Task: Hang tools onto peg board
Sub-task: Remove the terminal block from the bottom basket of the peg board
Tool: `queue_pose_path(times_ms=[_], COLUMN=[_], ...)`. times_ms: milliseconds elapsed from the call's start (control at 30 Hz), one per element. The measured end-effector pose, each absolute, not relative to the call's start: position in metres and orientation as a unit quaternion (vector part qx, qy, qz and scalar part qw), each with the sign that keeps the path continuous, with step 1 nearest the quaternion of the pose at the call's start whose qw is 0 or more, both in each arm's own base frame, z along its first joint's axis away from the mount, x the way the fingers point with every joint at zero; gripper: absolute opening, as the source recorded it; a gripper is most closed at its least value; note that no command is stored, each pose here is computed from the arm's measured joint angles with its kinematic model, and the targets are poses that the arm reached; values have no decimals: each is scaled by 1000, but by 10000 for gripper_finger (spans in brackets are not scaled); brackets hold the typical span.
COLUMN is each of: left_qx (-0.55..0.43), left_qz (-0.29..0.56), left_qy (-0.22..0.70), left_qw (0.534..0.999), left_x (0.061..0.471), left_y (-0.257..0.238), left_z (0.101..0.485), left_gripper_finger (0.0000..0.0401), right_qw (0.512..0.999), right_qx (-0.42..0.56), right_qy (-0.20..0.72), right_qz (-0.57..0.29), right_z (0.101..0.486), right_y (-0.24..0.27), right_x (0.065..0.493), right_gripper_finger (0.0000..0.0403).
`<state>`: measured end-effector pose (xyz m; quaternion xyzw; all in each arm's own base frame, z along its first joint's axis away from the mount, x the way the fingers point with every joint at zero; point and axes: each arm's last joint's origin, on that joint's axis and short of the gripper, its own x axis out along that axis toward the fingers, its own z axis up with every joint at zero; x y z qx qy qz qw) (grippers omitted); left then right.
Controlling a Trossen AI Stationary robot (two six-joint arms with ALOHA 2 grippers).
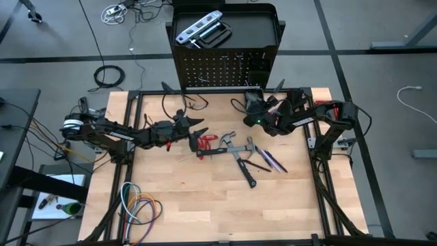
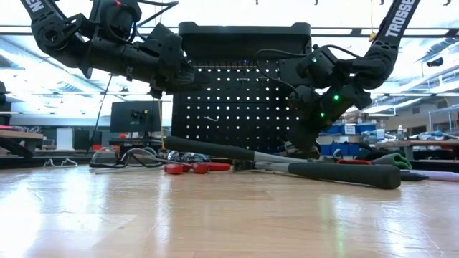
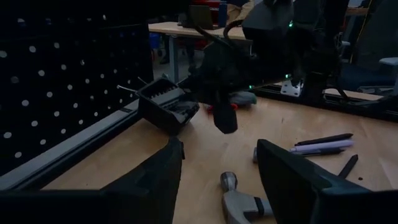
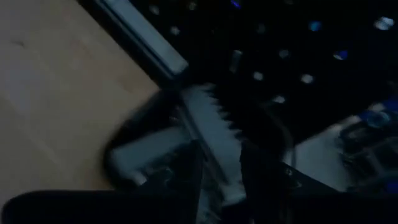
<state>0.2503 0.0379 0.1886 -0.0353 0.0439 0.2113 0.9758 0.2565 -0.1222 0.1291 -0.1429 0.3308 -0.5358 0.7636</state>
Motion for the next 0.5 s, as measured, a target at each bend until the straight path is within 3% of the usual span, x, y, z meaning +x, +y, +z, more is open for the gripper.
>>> queue_pose_path(times_ms=[267,500], left_qx=[-34,-45], left_qz=[212,210], left_qy=[60,67], left_qw=[975,974], left_x=[250,250], left_y=[38,38], left_z=[185,184], left_gripper_finger=[206,206], right_qw=[770,817], right_qx=[-149,-114], right_qy=[366,371], right_qz=[-502,-427], right_z=[133,160], right_y=[-109,-110], right_x=[252,238], right_gripper_finger=[164,196])
